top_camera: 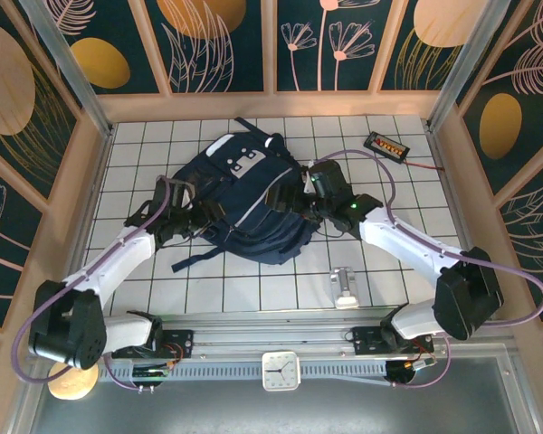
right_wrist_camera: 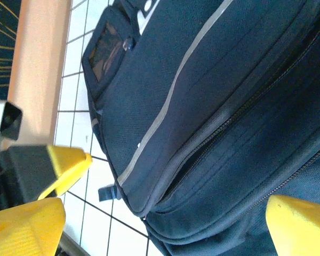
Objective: Pack the student bag
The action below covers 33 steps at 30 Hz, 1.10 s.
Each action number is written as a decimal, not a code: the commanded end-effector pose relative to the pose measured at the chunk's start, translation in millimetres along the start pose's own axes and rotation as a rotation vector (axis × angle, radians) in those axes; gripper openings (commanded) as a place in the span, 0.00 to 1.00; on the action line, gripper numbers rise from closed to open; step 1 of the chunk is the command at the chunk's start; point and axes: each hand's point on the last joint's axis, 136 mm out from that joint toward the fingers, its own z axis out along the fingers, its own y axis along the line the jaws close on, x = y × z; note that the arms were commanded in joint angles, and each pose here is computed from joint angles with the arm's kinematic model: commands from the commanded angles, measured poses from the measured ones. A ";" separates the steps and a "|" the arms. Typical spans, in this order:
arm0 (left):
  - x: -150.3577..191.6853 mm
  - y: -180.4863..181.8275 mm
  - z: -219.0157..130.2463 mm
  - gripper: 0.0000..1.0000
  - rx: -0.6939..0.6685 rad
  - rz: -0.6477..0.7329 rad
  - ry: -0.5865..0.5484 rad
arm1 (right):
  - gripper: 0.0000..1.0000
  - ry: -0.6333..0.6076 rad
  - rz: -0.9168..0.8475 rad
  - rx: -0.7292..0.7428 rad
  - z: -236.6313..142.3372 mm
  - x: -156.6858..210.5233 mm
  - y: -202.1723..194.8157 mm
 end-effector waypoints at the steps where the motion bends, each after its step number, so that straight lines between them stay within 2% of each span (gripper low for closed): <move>1: -25.3 -30.1 3.2 0.51 0.146 -0.007 -0.032 | 0.96 0.015 -0.018 -0.021 -2.8 0.8 10.5; 7: -39.7 -38.0 20.7 0.50 0.133 0.027 -0.003 | 0.95 0.026 -0.009 -0.019 -2.7 4.0 8.6; 15: -38.9 -23.0 44.9 0.48 0.087 0.014 0.040 | 0.95 0.019 -0.019 -0.011 -6.3 -1.0 12.6; 24: -35.0 -10.5 56.2 0.45 0.047 0.006 0.069 | 0.99 -0.080 -0.043 0.012 -30.5 -18.6 18.5; 27: -36.9 -15.8 60.7 0.37 0.085 -0.019 0.069 | 0.99 -0.177 -0.052 0.017 -48.7 -34.4 23.1; 29: -39.4 -23.3 61.3 0.22 0.120 -0.037 0.067 | 0.99 -0.289 0.005 0.032 -68.0 -50.3 19.7; 31: -42.0 -30.3 59.2 0.01 0.148 -0.056 0.060 | 0.99 -0.345 0.123 0.032 -85.0 -58.5 6.7; 33: -42.3 -36.9 56.9 0.00 0.181 -0.080 0.062 | 0.88 -0.357 0.121 -0.059 -91.9 -64.2 8.4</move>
